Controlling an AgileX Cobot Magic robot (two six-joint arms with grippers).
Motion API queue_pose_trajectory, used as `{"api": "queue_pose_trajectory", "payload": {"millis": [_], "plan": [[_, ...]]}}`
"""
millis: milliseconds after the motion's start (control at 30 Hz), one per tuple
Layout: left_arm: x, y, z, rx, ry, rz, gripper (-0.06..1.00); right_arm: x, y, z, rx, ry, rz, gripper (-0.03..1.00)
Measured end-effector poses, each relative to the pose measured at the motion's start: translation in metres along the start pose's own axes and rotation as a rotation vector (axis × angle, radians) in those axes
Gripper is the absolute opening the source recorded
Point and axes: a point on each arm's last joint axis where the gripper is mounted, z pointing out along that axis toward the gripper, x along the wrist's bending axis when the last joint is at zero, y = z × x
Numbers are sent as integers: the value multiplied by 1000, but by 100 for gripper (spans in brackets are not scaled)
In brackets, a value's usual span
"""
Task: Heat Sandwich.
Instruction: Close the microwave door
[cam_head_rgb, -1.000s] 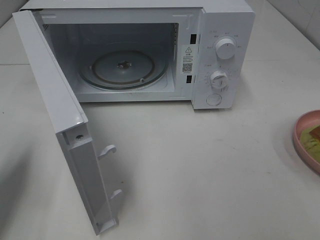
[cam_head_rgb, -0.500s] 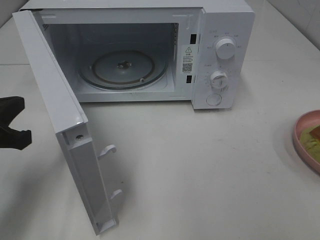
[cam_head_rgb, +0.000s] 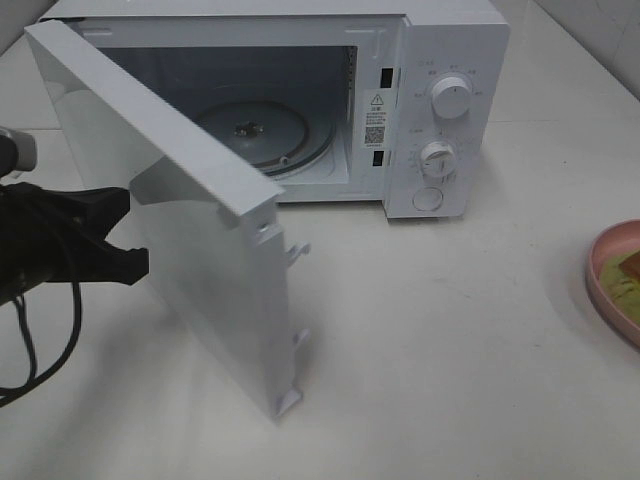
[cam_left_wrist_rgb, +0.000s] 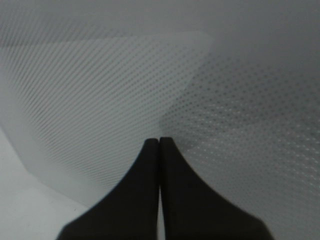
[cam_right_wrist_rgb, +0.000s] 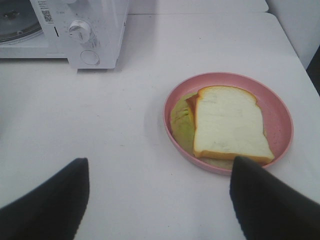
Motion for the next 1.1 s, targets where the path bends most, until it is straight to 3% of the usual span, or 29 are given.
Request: {"api": "queue_pose_trajectory", "payload": {"millis": [1100], "plan": [[-73, 54, 106, -64, -119, -67, 0, 0, 0, 0, 0, 0, 0, 75]]}}
